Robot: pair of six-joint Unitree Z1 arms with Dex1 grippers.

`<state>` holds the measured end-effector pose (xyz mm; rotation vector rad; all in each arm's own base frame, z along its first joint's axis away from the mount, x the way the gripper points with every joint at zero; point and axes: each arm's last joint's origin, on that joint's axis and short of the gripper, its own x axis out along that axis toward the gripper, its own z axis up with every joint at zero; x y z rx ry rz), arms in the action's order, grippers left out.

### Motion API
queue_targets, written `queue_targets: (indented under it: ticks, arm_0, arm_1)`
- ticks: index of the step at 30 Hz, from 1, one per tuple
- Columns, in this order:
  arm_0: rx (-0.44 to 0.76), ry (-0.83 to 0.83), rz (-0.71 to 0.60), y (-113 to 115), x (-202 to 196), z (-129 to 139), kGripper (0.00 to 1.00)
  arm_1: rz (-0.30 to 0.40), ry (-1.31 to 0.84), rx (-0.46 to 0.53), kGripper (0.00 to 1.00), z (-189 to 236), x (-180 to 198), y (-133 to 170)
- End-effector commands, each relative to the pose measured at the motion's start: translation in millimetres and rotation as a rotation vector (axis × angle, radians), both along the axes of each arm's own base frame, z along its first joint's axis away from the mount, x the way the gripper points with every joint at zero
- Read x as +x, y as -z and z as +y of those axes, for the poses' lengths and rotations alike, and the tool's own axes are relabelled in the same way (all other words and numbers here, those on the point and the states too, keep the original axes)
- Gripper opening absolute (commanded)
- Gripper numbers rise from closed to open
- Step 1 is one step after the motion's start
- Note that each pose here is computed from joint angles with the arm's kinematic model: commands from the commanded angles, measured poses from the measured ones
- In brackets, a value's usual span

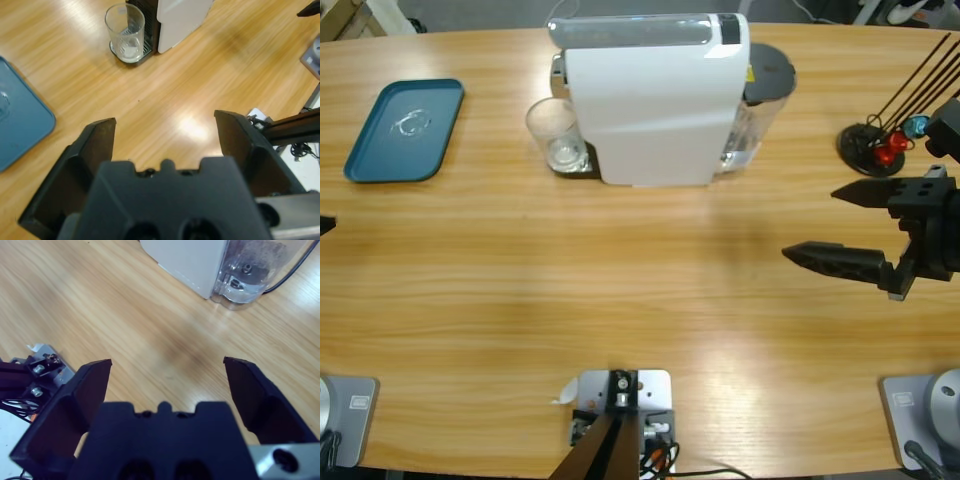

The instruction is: Pour coffee

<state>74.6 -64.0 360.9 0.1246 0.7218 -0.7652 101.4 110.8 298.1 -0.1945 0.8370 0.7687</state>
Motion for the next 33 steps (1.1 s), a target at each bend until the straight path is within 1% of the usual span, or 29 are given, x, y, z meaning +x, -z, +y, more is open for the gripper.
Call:
queue_targets:
  ticks: [1,2,4,5,6,7,9,11,12,13,16,20,23,24,25,27,29,33]
  arm_0:
    - [-0.001,-0.018,0.028,-12.6,-18.6,13.4,0.862]
    - [-0.003,-0.019,0.024,-12.5,-21.1,15.2,0.862]
    - [-0.008,-0.038,0.017,-12.9,-24.7,19.2,0.862]
    - [-0.010,-0.049,0.013,-13.2,-25.9,20.8,0.862]
    - [-0.012,-0.058,0.012,-12.8,-26.3,21.7,0.862]
    - [-0.012,-0.058,0.014,-12.3,-26.3,21.7,0.862]
    - [-0.015,-0.061,0.020,-10.0,-25.7,21.2,0.862]
    - [-0.018,-0.065,0.017,-10.1,-25.4,21.2,0.865]
    - [-0.022,-0.070,0.005,-9.9,-27.9,23.1,0.871]
    - [-0.026,-0.076,-0.011,-8.7,-30.9,25.5,0.872]
    - [-0.029,-0.081,-0.013,-6.8,-31.4,26.0,0.872]
    - [-0.010,-0.084,0.016,-4.3,-23.4,21.0,0.872]
    - [0.015,-0.090,0.050,-1.5,-13.7,15.2,0.872]
    - [0.020,-0.090,0.056,-1.0,-11.3,13.7,0.872]
    - [0.024,-0.090,0.062,-0.5,-9.7,12.6,0.872]
    - [0.026,-0.091,0.068,0.1,-8.3,11.7,0.872]
    - [0.028,-0.093,0.067,0.1,-7.6,11.5,0.872]
    - [0.031,-0.098,0.064,0.0,-6.5,11.1,0.872]
  arm_1:
    - [0.008,0.037,-0.030,0.963,-3.0,2.1,5.7]
    - [-0.004,0.035,-0.028,0.904,-3.0,2.8,0.0]
    - [-0.052,0.028,-0.015,0.607,0.9,7.7,-19.5]
    - [-0.095,0.031,-0.002,0.450,5.8,13.9,-35.7]
    - [-0.124,0.031,0.006,0.306,10.9,19.7,-48.0]
    - [-0.137,0.031,0.006,0.228,18.3,28.7,-59.8]
    - [-0.127,0.024,-0.034,0.008,34.0,49.7,-75.1]
    - [-0.097,0.015,-0.093,0.002,46.6,72.6,-79.6]
    - [-0.094,0.016,-0.114,0.041,49.4,80.9,-79.4]
    - [-0.091,0.024,-0.131,0.157,50.3,90.5,-77.9]
    - [-0.073,0.068,-0.164,0.163,47.7,118.2,-71.6]
    - [-0.068,0.082,-0.187,0.158,50.3,156.2,-70.2]
    - [-0.076,0.066,-0.193,0.142,57.2,179.8,-80.9]
    - [-0.083,0.061,-0.197,0.108,59.1,184.9,-86.4]
    - [-0.092,0.061,-0.200,0.009,60.5,188.6,-92.2]
    - [-0.104,0.066,-0.206,0.000,62.1,193.7,-100.4]
    - [-0.102,0.064,-0.211,0.000,63.9,196.9,-104.7]
    - [-0.079,0.058,-0.224,0.000,69.5,205.2,-98.8]
